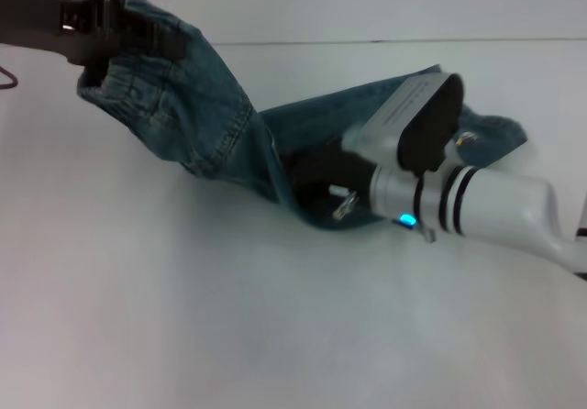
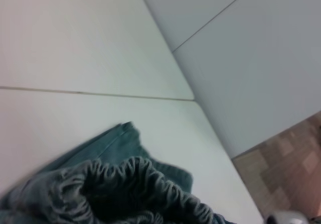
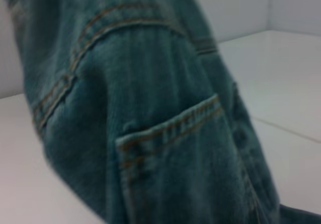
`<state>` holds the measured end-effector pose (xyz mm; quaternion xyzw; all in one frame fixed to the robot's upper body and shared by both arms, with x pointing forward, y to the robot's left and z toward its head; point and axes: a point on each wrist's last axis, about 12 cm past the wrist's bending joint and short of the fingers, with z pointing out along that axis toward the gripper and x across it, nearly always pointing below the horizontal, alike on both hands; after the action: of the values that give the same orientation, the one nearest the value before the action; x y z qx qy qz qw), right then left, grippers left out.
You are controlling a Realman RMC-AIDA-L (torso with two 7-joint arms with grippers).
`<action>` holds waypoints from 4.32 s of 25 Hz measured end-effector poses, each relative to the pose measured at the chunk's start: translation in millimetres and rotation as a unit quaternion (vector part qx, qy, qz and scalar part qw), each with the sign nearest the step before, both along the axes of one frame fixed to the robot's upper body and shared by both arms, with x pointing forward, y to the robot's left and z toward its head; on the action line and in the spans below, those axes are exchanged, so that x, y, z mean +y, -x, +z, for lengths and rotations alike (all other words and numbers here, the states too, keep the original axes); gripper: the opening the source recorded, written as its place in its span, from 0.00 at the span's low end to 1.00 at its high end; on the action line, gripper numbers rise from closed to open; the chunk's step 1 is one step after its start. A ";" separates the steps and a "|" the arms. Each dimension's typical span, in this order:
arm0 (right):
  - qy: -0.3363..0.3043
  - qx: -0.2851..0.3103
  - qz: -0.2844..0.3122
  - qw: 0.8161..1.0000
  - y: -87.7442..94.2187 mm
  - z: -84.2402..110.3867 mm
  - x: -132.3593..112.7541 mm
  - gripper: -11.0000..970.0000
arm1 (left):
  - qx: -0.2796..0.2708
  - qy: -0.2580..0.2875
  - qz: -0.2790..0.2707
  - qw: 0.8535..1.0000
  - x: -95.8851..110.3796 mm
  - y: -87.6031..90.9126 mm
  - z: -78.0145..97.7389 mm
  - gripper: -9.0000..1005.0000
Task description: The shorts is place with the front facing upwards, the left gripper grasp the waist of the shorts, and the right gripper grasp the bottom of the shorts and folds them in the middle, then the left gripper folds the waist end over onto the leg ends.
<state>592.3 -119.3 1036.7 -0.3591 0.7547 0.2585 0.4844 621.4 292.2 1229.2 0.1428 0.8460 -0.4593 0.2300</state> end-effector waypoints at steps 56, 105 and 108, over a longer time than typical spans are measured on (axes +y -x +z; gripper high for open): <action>-0.299 -0.075 -0.345 0.887 -26.0 37.9 -129.8 0.07 | 0.004 -0.033 -0.060 0.998 -121.5 -2.9 -57.1 0.16; -0.267 0.000 -0.090 0.959 21.6 79.8 -236.0 0.64 | -0.319 0.146 0.015 0.937 -8.8 100.8 -116.5 0.88; -0.223 0.031 -0.042 0.973 39.2 85.5 -252.9 0.66 | -0.308 0.127 -0.003 0.943 5.0 109.2 -118.5 0.88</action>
<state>553.1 -372.2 1122.1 -0.2017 0.7070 0.4113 0.5388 512.1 297.2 1110.7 0.2492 0.6681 -0.4972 0.4942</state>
